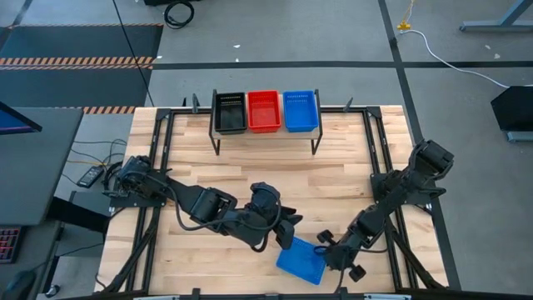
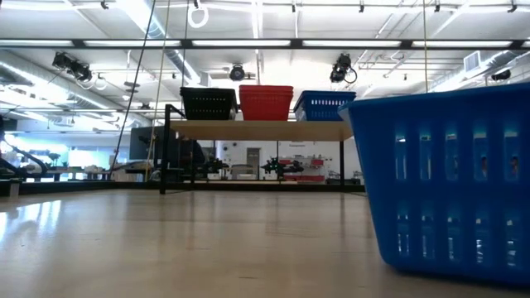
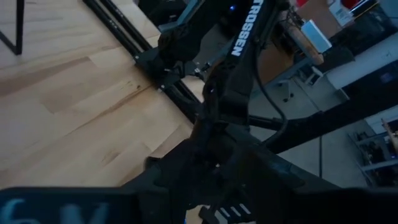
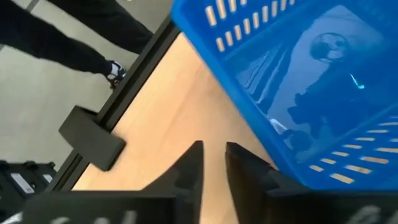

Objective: Stack baskets on shelf by color
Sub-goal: Stack the blue bin on the stacked blue bins on the shelf

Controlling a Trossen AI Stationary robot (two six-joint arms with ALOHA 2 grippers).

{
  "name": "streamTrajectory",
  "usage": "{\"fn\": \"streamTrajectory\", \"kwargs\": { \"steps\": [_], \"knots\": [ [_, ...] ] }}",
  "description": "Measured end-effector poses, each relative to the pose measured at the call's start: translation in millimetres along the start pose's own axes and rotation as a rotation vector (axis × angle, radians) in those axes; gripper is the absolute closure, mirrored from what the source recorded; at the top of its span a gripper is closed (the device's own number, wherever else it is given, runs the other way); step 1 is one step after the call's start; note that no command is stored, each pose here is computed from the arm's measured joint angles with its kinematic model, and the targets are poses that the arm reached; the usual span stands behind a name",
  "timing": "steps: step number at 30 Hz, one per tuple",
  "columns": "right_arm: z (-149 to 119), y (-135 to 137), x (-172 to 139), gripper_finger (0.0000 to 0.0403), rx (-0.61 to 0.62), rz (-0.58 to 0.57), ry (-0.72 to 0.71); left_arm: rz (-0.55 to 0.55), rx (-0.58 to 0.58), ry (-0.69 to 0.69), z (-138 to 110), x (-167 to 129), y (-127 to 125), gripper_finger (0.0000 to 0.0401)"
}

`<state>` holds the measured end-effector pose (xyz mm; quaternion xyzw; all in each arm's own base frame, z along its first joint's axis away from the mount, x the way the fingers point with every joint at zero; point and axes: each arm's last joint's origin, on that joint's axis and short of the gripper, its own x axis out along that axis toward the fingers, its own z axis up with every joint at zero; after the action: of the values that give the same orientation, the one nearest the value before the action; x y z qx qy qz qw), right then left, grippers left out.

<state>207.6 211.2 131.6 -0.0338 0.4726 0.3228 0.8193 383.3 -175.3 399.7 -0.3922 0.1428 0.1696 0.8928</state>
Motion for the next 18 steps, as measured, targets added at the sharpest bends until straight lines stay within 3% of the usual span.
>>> {"fn": "streamTrajectory", "kwargs": {
  "steps": [6, 18],
  "knots": [
    [2, -8, -1, 0.0394, 0.043, -0.007, -0.005, -0.013, -0.001, -0.010, 1, 0, -1, 0.0270],
    [5, -29, -4, 0.0399, 0.118, -0.045, 0.003, -0.014, 0.009, -0.010, 1, 0, -2, 0.0284]
  ]
}}
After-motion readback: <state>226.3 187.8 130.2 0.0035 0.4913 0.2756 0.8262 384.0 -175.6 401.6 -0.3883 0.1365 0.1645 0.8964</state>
